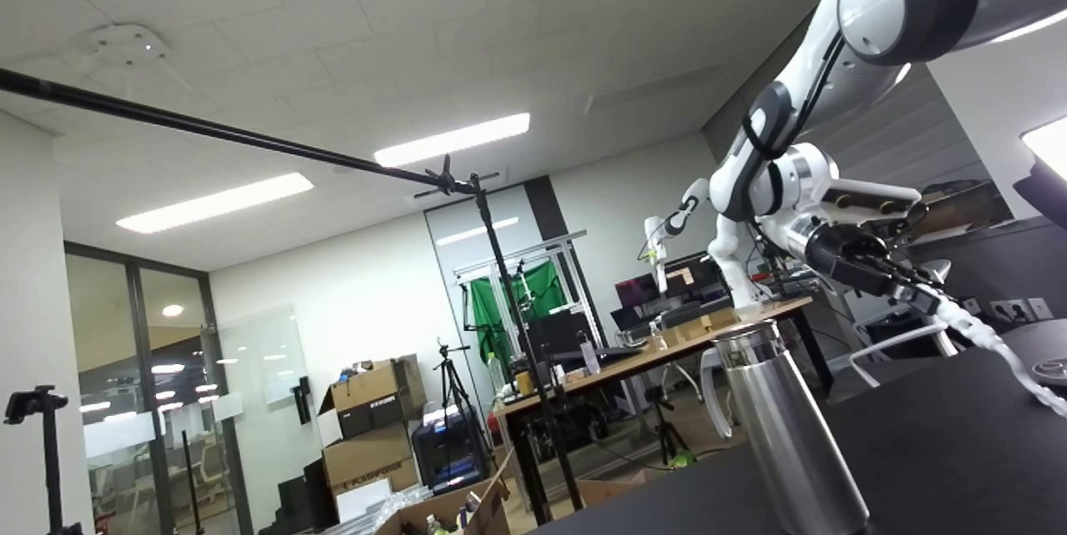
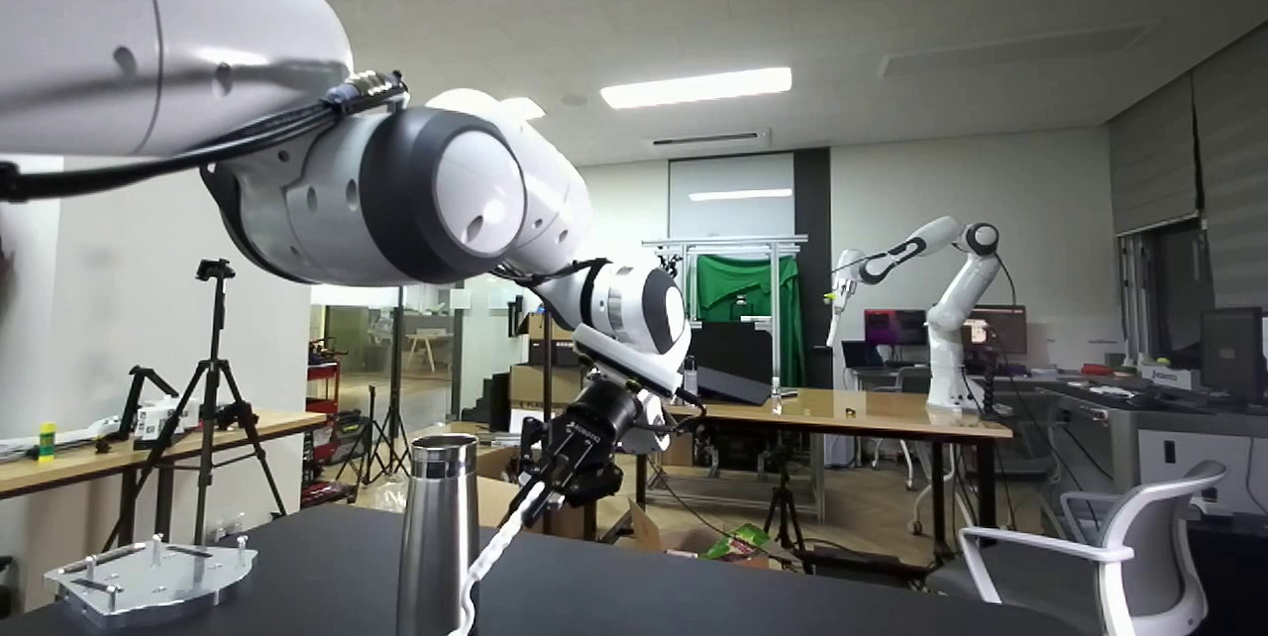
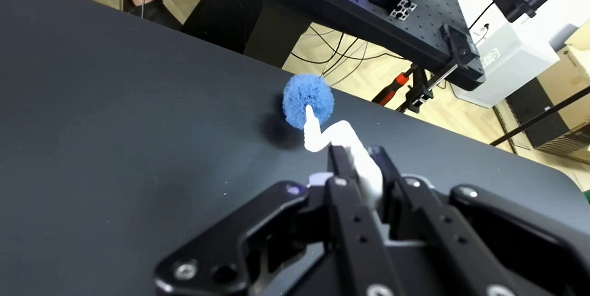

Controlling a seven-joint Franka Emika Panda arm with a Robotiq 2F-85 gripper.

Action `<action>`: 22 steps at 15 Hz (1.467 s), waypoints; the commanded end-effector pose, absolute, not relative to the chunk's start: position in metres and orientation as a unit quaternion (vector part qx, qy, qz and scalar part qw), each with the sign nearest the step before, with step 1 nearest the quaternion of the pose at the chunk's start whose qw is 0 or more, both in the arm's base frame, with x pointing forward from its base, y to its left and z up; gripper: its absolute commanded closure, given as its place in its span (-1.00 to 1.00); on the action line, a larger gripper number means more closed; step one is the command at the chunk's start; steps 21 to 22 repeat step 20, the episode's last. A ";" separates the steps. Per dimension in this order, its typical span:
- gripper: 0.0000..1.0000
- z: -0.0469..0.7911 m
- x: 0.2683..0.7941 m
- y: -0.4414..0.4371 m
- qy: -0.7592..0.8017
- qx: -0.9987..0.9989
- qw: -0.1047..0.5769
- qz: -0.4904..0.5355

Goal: Put the blue brush on the table in the flask, move the brush up and down four times, remove the brush and put it on the table

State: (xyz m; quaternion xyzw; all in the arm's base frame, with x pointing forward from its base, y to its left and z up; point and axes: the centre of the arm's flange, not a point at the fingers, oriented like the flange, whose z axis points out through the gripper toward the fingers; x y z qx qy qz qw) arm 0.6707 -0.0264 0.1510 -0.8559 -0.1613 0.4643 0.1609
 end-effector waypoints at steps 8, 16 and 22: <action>-0.24 0.172 0.740 -0.042 -0.111 -0.898 0.183 0.383; -1.00 0.354 0.730 -0.051 -0.124 -0.970 0.125 0.170; -0.99 0.376 0.743 -0.050 -0.139 -0.972 0.122 0.146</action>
